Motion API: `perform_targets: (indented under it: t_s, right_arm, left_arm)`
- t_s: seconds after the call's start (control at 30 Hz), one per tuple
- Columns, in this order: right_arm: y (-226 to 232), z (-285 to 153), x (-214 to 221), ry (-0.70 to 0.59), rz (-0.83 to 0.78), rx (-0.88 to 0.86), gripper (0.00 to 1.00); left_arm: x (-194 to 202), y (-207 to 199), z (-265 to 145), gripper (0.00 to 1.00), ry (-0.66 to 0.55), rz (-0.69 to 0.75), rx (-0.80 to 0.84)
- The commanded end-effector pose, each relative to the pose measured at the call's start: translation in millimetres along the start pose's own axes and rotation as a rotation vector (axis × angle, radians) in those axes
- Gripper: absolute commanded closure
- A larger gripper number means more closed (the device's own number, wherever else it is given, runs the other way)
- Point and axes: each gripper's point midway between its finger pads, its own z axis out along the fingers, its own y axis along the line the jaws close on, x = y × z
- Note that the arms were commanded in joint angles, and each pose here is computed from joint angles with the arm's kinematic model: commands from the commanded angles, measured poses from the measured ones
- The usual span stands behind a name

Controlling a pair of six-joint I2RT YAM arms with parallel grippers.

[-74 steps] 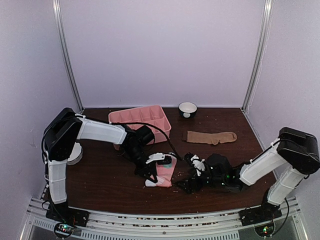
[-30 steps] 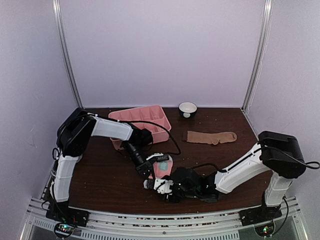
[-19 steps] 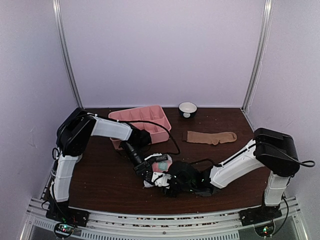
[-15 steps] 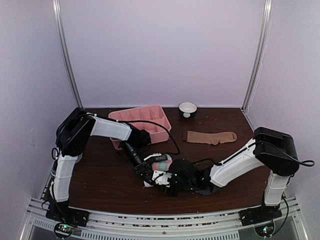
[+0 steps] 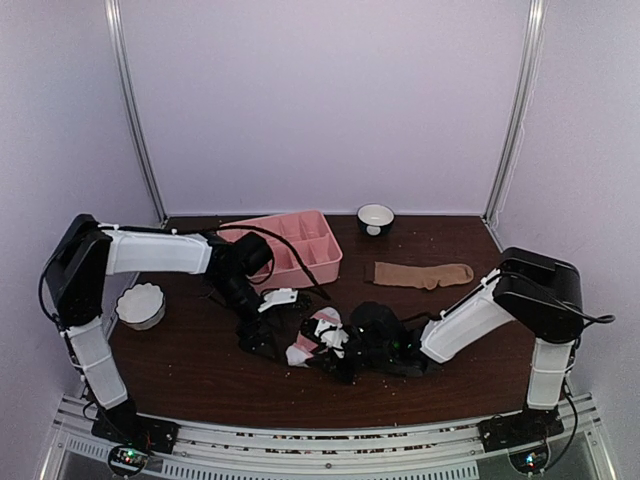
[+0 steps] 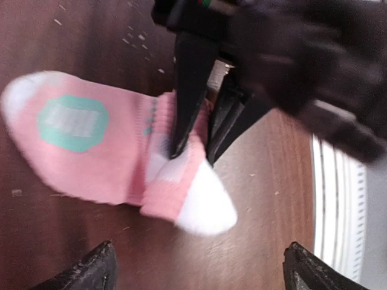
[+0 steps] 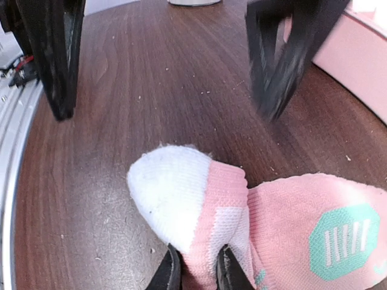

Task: Roll the socks
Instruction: Roll the sock at the center of the board.

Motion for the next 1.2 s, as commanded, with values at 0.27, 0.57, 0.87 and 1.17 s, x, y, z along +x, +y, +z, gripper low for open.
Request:
perform_targets:
  t_s: [0.27, 0.57, 0.87, 1.17]
  right_arm:
    - [9, -13, 108, 0.303, 0.495, -0.182, 0.94]
    - [-3, -8, 121, 0.368, 0.683, -0.183, 0.96]
    - [-7, -3, 125, 0.38, 0.771, -0.188, 0.95]
    - [-5, -1, 116, 0.337, 0.821, -0.223, 0.93]
  left_arm:
    - [-20, 0, -40, 0.02, -0.082, 0.331, -0.278]
    - [-31, 3, 14, 0.3, -0.041, 0.354, -0.208]
    - [-34, 13, 31, 0.37, -0.024, 0.35, -0.236]
    - [-24, 19, 45, 0.54, 0.017, 0.336, -0.21]
